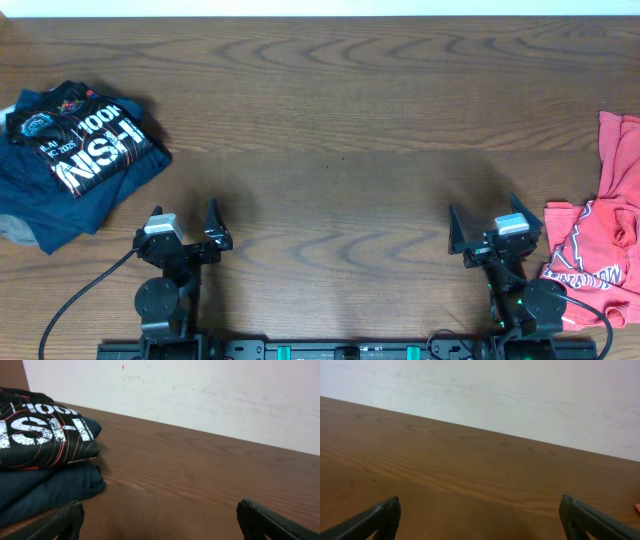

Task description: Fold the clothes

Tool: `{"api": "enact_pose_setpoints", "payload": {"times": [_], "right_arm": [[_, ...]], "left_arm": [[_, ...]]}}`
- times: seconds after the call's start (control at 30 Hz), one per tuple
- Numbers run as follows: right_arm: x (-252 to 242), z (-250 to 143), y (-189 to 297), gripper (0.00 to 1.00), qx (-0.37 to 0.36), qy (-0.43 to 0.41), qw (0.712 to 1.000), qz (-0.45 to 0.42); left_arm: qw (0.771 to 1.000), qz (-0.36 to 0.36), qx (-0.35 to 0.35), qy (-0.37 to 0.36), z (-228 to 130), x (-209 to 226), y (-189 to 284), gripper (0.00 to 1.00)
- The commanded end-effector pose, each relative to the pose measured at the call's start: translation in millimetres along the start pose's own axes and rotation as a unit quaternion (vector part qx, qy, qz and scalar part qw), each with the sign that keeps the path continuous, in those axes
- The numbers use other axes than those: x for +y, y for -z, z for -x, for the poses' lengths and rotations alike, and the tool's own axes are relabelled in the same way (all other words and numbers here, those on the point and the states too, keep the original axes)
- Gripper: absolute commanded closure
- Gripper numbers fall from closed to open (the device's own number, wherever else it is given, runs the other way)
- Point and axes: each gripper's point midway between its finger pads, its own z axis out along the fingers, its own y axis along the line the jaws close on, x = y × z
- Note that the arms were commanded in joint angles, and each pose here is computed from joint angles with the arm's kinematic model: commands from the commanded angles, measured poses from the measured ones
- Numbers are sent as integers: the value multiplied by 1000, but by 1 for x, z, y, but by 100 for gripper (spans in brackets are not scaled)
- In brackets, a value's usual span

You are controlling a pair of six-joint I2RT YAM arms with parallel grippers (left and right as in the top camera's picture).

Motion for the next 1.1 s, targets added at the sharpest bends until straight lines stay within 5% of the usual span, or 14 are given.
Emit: {"api": "enact_pose_setpoints", "payload": {"times": [0.0, 0.67, 0.87, 1.07], "right_arm": [[2, -1, 0, 1, 2, 7, 1000, 4], [2, -1, 0, 1, 1, 1, 1000, 4], [1, 0, 0, 1, 4, -55, 998, 1], [-30, 11, 11, 1, 30, -55, 994, -85]], "left_arm": [[1000, 7, 20, 3, -17, 5, -2, 2], [1000, 6, 20, 4, -17, 4, -2, 2], [1000, -3, 20, 7, -12, 0, -1, 2], [999, -17, 31, 35, 9, -10, 2, 2]]}}
